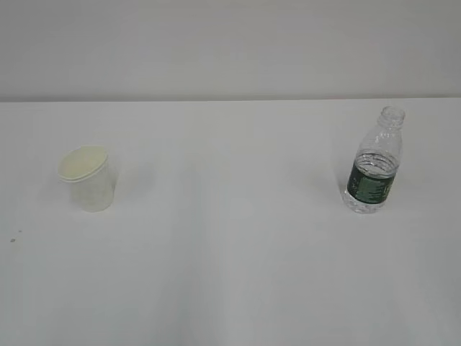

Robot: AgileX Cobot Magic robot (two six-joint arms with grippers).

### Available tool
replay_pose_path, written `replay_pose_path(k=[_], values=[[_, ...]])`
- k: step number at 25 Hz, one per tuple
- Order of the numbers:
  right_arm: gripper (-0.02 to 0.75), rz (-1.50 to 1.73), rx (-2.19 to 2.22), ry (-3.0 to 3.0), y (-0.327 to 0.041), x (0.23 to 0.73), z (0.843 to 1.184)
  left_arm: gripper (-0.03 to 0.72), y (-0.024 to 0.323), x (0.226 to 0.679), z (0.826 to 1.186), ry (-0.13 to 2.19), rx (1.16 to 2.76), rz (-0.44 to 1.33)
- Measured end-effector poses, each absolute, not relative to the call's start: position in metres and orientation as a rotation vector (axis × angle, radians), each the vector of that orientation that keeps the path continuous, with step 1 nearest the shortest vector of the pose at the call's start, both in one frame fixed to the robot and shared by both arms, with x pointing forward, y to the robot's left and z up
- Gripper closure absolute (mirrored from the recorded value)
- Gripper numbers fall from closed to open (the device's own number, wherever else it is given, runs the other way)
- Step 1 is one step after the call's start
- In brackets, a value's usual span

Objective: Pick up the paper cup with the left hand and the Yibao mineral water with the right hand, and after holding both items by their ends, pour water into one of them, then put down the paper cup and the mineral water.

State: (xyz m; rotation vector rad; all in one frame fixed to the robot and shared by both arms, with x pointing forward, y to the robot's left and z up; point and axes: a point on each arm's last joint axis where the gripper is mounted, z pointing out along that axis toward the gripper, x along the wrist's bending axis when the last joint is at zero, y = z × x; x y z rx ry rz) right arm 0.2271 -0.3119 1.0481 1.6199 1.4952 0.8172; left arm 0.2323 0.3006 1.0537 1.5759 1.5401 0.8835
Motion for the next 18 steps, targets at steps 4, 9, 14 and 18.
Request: replay_pose_path(k=[4,9,14,18], values=[[0.199,0.817,1.620,1.495,-0.3119,0.2271,1.0481,0.095,0.3006,0.2323,1.0537,1.540,1.576,0.884],[0.200,0.817,1.620,1.495,-0.3119,0.2271,1.0481,0.095,0.3006,0.2323,1.0537,1.540,1.576,0.884],[0.200,0.817,1.620,1.495,-0.3119,0.2271,1.0481,0.095,0.3006,0.2323,1.0537,1.540,1.576,0.884],[0.199,0.817,1.620,1.495,-0.3119,0.2271,1.0481,0.095,0.3006,0.2323,1.0537,1.540,1.576,0.884]])
